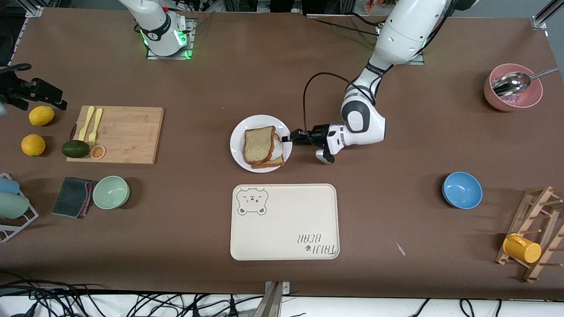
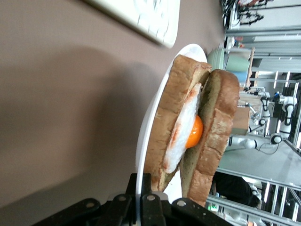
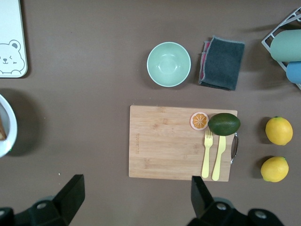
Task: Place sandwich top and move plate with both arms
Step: 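Slide the plate with the left gripper onto the bear tray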
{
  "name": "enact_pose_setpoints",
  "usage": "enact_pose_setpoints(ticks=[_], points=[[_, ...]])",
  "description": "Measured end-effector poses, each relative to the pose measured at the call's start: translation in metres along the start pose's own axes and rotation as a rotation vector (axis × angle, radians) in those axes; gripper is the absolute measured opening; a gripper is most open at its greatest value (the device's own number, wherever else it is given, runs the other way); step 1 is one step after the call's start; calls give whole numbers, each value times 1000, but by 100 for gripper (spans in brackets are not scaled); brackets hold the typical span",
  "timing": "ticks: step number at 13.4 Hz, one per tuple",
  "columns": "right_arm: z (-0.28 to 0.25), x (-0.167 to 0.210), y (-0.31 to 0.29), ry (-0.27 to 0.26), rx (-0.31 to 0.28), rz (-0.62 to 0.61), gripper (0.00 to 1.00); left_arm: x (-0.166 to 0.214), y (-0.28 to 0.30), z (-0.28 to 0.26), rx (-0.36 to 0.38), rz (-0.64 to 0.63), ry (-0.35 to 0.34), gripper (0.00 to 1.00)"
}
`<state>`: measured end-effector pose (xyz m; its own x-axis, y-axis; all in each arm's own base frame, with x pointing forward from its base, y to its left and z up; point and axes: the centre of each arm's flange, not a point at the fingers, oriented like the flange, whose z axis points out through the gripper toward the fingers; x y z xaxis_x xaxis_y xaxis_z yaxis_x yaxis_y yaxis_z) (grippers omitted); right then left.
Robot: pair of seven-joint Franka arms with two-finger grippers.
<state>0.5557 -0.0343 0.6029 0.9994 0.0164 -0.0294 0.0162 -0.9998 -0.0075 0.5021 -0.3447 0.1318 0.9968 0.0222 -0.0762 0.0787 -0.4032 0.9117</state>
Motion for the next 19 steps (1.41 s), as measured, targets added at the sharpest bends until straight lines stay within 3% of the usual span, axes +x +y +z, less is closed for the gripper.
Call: enact_pose_setpoints(ticks=[7, 19], points=[[0, 0, 0, 0, 0, 0, 100, 77, 14, -54, 53, 13, 62, 4], [0, 0, 0, 0, 0, 0, 100, 180, -5, -87, 127, -70, 136, 4]])
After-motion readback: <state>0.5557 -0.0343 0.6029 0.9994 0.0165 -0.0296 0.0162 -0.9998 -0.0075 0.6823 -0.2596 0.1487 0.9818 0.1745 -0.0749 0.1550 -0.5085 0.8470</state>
